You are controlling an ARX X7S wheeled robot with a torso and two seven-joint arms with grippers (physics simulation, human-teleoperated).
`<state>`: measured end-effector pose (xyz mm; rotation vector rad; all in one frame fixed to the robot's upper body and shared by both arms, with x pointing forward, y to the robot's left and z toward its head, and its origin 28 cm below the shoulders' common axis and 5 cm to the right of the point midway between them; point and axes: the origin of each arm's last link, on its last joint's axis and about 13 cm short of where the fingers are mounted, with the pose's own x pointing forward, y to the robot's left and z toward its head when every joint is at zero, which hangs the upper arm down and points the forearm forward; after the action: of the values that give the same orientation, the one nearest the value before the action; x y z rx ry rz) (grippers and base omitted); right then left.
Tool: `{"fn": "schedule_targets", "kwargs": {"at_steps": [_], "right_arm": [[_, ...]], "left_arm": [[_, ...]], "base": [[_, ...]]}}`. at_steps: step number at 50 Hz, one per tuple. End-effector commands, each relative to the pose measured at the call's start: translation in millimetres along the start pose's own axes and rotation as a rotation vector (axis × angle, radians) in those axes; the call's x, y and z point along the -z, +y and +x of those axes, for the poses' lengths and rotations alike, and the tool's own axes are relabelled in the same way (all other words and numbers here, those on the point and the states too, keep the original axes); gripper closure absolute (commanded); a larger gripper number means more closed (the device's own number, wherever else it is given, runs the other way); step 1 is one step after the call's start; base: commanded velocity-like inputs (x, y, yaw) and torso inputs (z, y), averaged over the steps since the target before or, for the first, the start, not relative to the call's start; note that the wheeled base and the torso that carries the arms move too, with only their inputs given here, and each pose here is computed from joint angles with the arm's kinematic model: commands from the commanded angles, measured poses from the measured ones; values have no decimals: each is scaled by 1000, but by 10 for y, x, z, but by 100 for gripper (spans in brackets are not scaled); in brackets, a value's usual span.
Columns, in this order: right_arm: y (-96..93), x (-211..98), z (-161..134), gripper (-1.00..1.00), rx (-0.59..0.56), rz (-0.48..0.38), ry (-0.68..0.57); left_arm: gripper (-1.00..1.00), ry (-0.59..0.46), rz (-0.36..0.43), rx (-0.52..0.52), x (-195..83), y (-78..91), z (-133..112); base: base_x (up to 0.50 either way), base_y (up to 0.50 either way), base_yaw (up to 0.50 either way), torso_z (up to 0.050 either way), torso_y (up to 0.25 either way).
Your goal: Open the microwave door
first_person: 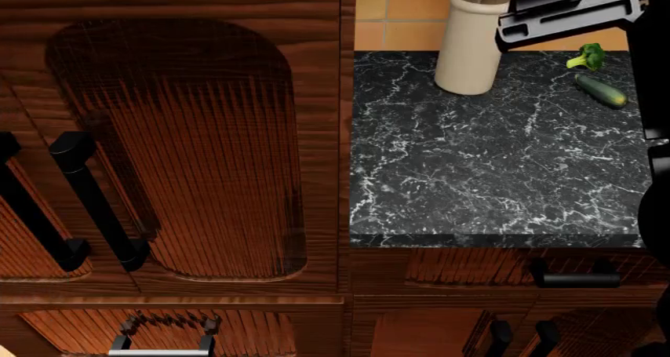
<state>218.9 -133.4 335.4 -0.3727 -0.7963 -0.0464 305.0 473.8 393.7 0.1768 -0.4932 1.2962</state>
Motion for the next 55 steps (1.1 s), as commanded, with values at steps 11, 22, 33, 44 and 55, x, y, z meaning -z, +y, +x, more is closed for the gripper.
{"fn": "schedule_targets", "kwargs": {"at_steps": [11,22,33,44,55], "right_arm": [[0,0,0,-100,-3,-1,-1],[0,0,0,-100,-7,3,-2],[1,0,0,-100,-10,12,-2],[2,0,0,-100,-16,22,-6],[2,0,0,-100,-17,27,-8]], "left_arm": [[-100,-10,82,-113,30,391,224],[-100,-29,121,-189,-66,697,383],[-100,-27,187,-268,-45,1025,494],[-100,-24,250,-363,-65,1396,608],[-100,-32,292,-455,-158,1831,684]], "base": [[0,0,0,0,0],[0,0,0,0,0],[0,0,0,0,0],[0,0,0,0,0],[0,0,0,0,0]]}}
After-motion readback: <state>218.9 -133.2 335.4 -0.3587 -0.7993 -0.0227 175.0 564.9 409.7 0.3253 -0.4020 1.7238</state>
